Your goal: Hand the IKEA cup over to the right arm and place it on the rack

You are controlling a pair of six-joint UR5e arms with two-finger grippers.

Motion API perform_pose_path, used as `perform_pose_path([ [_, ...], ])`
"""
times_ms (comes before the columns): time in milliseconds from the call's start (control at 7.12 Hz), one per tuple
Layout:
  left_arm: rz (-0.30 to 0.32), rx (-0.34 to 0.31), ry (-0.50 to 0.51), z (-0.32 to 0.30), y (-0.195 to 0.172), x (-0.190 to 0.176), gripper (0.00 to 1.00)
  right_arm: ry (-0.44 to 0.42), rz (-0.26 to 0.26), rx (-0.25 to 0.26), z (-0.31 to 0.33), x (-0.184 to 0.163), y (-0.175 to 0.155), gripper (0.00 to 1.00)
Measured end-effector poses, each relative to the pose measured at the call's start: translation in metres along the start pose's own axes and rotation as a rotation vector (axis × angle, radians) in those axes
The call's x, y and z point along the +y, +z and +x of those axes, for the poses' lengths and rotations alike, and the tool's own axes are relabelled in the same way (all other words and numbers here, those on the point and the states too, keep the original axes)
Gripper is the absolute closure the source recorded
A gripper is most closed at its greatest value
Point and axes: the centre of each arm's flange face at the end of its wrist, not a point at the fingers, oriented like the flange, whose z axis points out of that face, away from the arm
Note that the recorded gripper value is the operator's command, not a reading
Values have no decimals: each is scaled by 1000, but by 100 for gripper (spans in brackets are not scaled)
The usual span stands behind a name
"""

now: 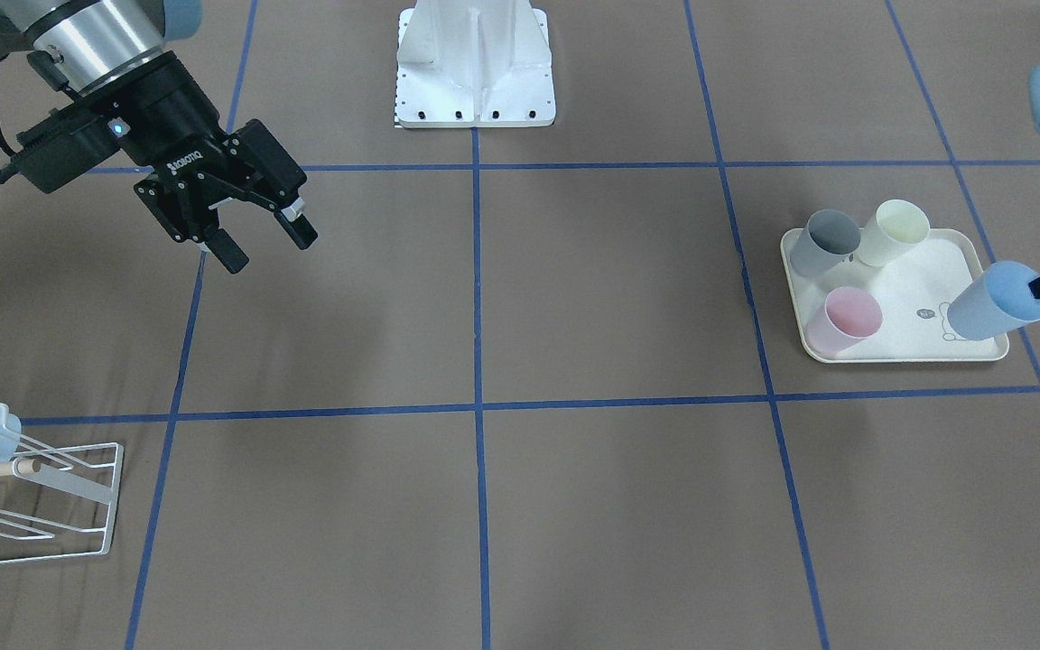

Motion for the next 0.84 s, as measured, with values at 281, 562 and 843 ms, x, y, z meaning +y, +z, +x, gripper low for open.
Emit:
perform_pose_path([
  [281, 18, -18, -27, 46, -65, -6, 100, 5, -5, -13, -1, 1, -2, 0],
  [562, 82, -2, -154, 121, -99, 2, 100, 72, -4, -67, -3, 2, -6, 0],
  [843, 147, 144, -302, 202, -83, 24, 100, 172, -8, -150, -2, 4, -7, 0],
])
